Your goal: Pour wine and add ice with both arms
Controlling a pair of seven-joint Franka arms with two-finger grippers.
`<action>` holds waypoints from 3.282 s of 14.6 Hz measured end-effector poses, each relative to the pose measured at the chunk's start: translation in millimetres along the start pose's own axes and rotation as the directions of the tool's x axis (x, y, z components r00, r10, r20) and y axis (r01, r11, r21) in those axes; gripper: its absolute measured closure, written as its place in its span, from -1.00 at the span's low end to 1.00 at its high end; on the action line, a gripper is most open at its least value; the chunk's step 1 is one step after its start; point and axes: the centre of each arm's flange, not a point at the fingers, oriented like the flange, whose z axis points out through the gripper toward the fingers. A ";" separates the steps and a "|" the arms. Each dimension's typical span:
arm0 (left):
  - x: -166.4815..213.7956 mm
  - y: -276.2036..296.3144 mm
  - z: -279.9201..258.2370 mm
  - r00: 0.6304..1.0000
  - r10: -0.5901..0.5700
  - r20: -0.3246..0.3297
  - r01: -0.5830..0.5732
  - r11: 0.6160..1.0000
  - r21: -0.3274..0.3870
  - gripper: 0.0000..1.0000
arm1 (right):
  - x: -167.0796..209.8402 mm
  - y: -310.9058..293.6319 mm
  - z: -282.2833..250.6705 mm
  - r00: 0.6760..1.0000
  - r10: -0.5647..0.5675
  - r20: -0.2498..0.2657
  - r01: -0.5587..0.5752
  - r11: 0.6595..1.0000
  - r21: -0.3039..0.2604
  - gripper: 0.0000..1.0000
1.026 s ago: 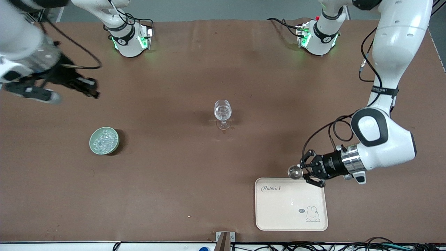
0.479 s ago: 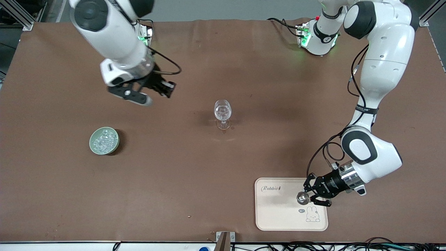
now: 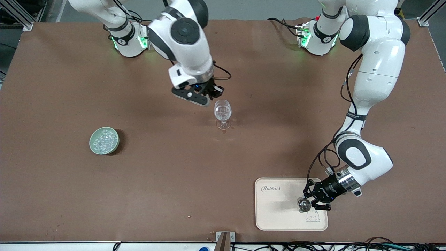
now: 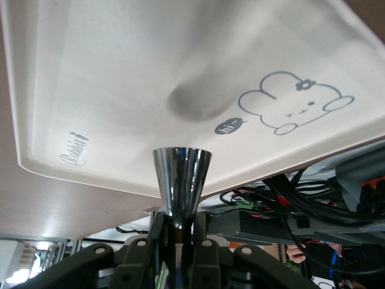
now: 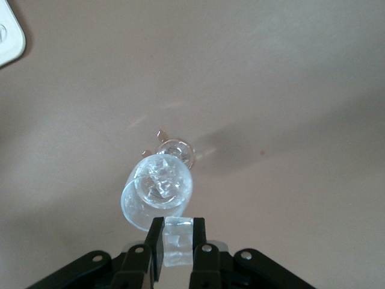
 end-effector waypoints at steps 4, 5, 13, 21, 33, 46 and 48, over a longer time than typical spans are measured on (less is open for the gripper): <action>21.8 7.3 -6.6 0.998 0.003 0.059 -0.002 1.000 -0.029 0.58 | 10.9 -16.1 23.9 1.000 -0.005 -0.012 0.005 1.000 -0.013 0.55; 29.2 6.2 -6.6 0.998 0.024 0.062 -0.022 0.999 -0.025 0.58 | 14.0 -17.0 24.8 1.000 -0.003 -0.013 0.003 1.000 -0.012 0.55; 36.0 4.0 -18.0 0.996 0.068 0.066 -0.066 0.997 -0.030 -0.56 | 5.8 -23.1 38.6 1.000 -0.018 0.003 0.018 1.000 -0.023 0.55; 29.0 12.2 -71.3 0.971 0.227 -0.072 -0.226 0.974 0.020 -1.00 | -0.4 -30.2 51.0 1.000 -0.029 0.011 0.029 1.000 -0.009 0.55; -113.1 0.4 -121.0 0.320 0.896 -0.309 -0.696 0.443 0.565 -1.00 | 4.4 -31.1 44.6 1.000 -0.023 0.005 0.023 1.000 0.002 -0.27; -280.6 -79.2 -311.9 -0.377 0.883 0.281 -0.559 -0.458 0.691 -0.96 | 211.4 209.0 -194.5 0.958 -0.061 -0.281 0.005 0.980 -0.197 -1.00; -289.4 -102.1 -331.7 -0.385 0.861 0.331 -0.531 -0.500 0.684 -0.96 | 244.7 257.5 -205.2 0.959 -0.083 -0.270 0.018 0.972 -0.234 -1.00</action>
